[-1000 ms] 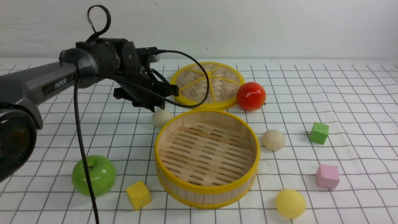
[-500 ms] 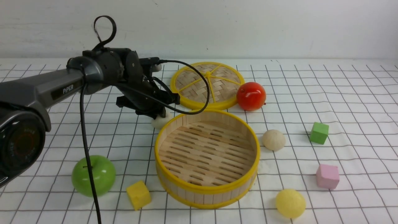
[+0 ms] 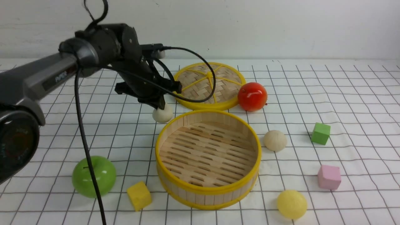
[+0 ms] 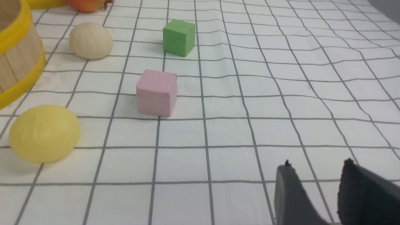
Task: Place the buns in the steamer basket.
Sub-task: Use the left arm to put the steamed stuffed bun into the steamer
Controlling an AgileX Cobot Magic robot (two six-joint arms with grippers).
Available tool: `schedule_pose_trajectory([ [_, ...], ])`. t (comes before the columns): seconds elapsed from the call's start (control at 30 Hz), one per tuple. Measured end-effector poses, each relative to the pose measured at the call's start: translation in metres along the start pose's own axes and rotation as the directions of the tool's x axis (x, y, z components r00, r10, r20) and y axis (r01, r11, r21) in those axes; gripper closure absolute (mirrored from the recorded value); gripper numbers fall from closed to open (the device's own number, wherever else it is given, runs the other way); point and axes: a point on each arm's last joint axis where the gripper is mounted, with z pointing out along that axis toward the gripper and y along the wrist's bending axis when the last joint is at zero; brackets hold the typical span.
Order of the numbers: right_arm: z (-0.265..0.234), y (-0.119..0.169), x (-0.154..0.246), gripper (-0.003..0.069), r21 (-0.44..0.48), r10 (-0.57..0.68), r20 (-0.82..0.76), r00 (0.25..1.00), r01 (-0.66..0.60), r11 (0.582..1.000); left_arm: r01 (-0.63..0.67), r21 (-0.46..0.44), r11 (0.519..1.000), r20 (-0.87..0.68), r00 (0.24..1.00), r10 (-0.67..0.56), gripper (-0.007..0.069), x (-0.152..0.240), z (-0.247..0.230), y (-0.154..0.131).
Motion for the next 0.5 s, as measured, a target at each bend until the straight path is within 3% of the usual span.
schedule_pose_trajectory([
  [0.1, 0.0, 0.0, 0.0, 0.0419, 0.0, 0.0, 0.0, 1.0, 0.0, 1.0, 0.002, 0.043, 0.999, -0.014, 1.0, -0.002, 0.0638, -0.001, -0.03, -0.008],
  [0.23, 0.0, 0.0, 0.0, 0.0419, 0.0, 0.0, 0.0, 1.0, 0.0, 1.0, 0.015, 0.169, 0.985, -0.045, 0.999, -0.007, 0.0638, 0.003, -0.053, -0.024],
  [0.33, 0.0, 0.0, 0.0, 0.0419, 0.0, 0.0, 0.0, 1.0, 0.0, 1.0, 0.005, 0.213, 0.977, -0.072, 0.997, 0.01, 0.0638, 0.011, -0.048, -0.038],
  [0.5, 0.0, 0.0, 0.0, 0.0419, 0.0, 0.0, 0.0, 1.0, 0.0, 1.0, -0.021, 0.206, 0.978, -0.139, 0.989, 0.051, 0.0634, 0.035, -0.014, -0.056],
])
